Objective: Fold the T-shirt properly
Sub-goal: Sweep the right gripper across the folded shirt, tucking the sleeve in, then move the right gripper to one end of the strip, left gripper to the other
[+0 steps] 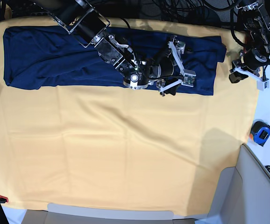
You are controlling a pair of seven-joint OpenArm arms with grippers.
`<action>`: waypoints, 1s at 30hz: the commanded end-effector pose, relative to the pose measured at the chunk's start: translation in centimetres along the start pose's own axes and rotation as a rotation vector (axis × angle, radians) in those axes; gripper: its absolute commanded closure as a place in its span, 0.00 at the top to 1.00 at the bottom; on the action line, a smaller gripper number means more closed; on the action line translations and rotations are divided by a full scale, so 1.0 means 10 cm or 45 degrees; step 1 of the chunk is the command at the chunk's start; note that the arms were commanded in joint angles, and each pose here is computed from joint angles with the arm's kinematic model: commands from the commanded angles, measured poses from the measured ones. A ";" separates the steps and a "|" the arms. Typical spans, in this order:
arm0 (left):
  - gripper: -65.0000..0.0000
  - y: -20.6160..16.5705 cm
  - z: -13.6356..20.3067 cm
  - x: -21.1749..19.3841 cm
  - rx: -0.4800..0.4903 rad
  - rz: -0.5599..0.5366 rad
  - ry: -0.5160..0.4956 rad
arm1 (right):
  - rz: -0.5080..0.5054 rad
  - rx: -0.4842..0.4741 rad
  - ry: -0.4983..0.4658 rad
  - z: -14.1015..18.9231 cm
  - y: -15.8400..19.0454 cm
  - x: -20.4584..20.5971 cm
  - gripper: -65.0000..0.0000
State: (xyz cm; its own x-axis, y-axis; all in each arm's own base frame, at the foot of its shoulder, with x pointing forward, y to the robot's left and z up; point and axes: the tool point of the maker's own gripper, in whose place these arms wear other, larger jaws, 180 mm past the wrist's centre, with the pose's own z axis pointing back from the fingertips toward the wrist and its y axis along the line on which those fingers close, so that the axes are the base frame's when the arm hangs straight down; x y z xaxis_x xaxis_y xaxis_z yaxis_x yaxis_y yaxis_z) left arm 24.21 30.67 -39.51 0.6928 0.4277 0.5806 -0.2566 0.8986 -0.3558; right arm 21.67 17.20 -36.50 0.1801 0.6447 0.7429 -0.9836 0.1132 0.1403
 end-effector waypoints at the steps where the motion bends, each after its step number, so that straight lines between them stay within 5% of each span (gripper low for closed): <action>1: 0.26 -0.01 0.04 0.15 -0.009 -0.024 -0.049 | 0.048 -0.011 -0.106 0.09 -0.02 0.30 0.85; 7: 0.27 0.00 0.05 0.16 -0.007 -0.030 -0.048 | 0.147 -0.052 -0.242 0.33 0.07 0.66 0.85; 11: 0.32 0.08 0.06 0.09 0.046 -0.141 0.068 | 0.087 -0.221 -0.351 0.75 -0.26 0.70 0.85; 20: 0.39 0.07 0.10 -0.13 0.019 -0.336 0.300 | -0.471 -0.782 -0.441 1.90 -1.19 -0.32 0.85; 23: 0.39 0.08 0.11 -0.18 0.023 -0.336 0.345 | -0.694 -0.916 -0.397 2.15 -1.28 -0.79 0.85; 30: 0.40 -0.13 0.02 -0.21 -0.030 -0.407 0.431 | -0.911 -1.098 -0.357 2.54 -1.20 -1.44 0.85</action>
State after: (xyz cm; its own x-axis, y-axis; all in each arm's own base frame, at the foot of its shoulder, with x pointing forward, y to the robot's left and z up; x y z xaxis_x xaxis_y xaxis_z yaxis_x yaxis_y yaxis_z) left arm 22.68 28.13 -40.79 0.9202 0.0822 0.3827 0.0103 0.9723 -0.2335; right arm 30.09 -12.63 -34.08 0.6413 0.0532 0.7654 -0.2991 0.9360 0.1855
